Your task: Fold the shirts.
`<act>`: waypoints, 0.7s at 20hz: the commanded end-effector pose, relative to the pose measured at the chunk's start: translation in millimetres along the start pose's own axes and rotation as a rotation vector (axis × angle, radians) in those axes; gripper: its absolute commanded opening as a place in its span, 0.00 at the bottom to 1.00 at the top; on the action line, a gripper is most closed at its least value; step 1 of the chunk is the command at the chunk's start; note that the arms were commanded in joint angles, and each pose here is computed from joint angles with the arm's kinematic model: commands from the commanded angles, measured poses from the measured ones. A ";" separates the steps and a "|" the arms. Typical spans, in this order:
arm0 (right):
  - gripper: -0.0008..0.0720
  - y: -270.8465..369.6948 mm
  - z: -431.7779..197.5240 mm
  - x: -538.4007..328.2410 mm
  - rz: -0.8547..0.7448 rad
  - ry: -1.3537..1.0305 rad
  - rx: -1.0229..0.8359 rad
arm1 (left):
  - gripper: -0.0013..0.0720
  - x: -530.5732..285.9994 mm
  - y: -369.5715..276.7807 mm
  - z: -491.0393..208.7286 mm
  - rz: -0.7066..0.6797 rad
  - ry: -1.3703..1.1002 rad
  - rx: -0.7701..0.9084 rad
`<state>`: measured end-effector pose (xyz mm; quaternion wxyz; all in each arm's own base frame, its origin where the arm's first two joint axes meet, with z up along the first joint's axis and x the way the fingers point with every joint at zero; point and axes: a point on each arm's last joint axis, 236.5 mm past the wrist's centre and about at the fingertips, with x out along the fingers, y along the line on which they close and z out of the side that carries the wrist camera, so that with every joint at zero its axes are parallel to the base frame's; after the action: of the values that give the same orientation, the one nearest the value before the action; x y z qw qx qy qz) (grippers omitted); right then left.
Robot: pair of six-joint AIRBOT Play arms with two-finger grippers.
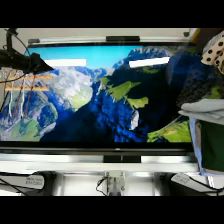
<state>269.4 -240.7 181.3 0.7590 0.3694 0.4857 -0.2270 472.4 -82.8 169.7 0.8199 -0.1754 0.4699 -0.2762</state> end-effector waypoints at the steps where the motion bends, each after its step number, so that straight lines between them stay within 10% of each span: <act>1: 0.11 -39.3 -0.8 -12.9 -0.051 -0.014 0.121 | 0.07 0.4 -0.2 -0.4 -0.001 0.002 0.001; 14: 0.11 -148.0 -117.5 4.7 -0.425 0.298 0.269 | 0.07 14.4 -22.3 -5.7 -0.029 0.031 0.069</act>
<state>132.5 -278.0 131.4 0.6268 0.3668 0.5529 -0.4085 468.6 -101.0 169.6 0.8160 -0.1568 0.4701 -0.2977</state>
